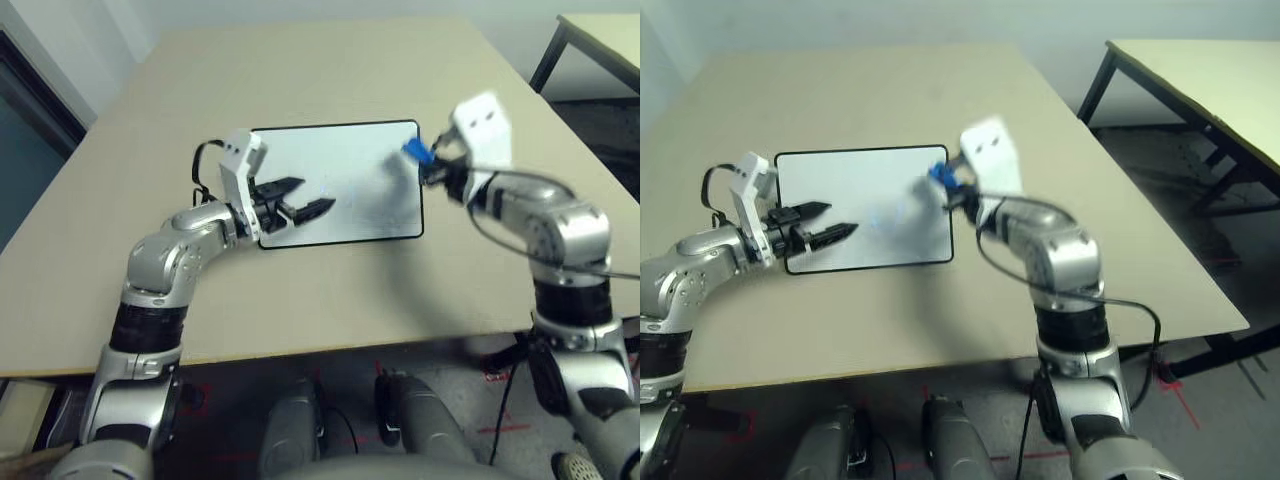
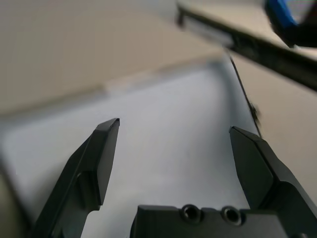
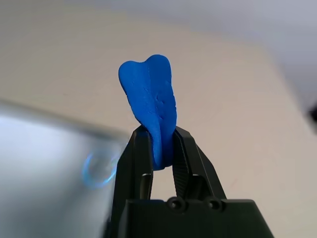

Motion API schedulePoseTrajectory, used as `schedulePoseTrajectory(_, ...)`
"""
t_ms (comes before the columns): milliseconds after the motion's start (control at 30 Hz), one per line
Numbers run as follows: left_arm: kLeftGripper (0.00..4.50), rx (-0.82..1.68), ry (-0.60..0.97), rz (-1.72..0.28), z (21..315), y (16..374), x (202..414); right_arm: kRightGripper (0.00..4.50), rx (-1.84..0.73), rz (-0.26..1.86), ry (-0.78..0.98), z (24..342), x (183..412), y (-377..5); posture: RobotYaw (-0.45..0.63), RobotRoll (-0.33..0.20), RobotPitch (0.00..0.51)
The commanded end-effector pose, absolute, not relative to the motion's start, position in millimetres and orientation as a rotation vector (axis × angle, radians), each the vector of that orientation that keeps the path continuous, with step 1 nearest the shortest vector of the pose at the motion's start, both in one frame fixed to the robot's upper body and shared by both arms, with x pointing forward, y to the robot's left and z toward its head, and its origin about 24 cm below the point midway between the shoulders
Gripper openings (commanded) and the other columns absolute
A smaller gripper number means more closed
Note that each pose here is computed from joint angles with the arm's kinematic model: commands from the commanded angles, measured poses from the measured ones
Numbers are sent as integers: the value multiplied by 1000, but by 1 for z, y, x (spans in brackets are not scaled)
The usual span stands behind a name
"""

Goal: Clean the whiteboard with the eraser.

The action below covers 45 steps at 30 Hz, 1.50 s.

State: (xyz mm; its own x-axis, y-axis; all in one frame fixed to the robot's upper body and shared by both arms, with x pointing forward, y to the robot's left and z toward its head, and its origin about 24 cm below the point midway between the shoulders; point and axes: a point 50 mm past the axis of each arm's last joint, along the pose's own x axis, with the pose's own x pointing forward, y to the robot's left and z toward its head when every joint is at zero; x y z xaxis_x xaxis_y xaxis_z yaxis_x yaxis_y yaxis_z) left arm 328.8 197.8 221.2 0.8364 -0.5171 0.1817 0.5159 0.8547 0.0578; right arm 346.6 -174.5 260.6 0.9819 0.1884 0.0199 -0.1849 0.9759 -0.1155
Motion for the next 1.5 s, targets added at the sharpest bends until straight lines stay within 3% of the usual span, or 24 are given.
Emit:
schedulePoseTrajectory(33, 4500, 6, -306, -376, 232, 222, 336, 563, -84, 50, 61, 235, 358, -202, -49, 0, 97)
schedulePoseTrajectory(267, 4500, 17, -338, -192, 231, 257, 341, 563, -84, 62, 188, 202, 359, -200, -41, 0, 92)
schedulePoseTrajectory(533, 4500, -24, -298, -153, 220, 267, 338, 561, -109, 432, 211, 199, 340, -127, -40, 0, 93)
schedulePoseTrajectory(767, 4500, 56, -26, -498, 206, 249, 322, 547, -164, 605, 220, 197, 329, -90, -12, 0, 101)
schedulePoseTrajectory(1200, 4500, 55, 170, -642, 223, 252, 295, 547, -187, 742, 244, 192, 320, -57, -6, 0, 100)
schedulePoseTrajectory(1500, 4500, 18, 215, -706, 217, 236, 289, 547, -219, 754, 274, 172, 331, -33, 9, 0, 96)
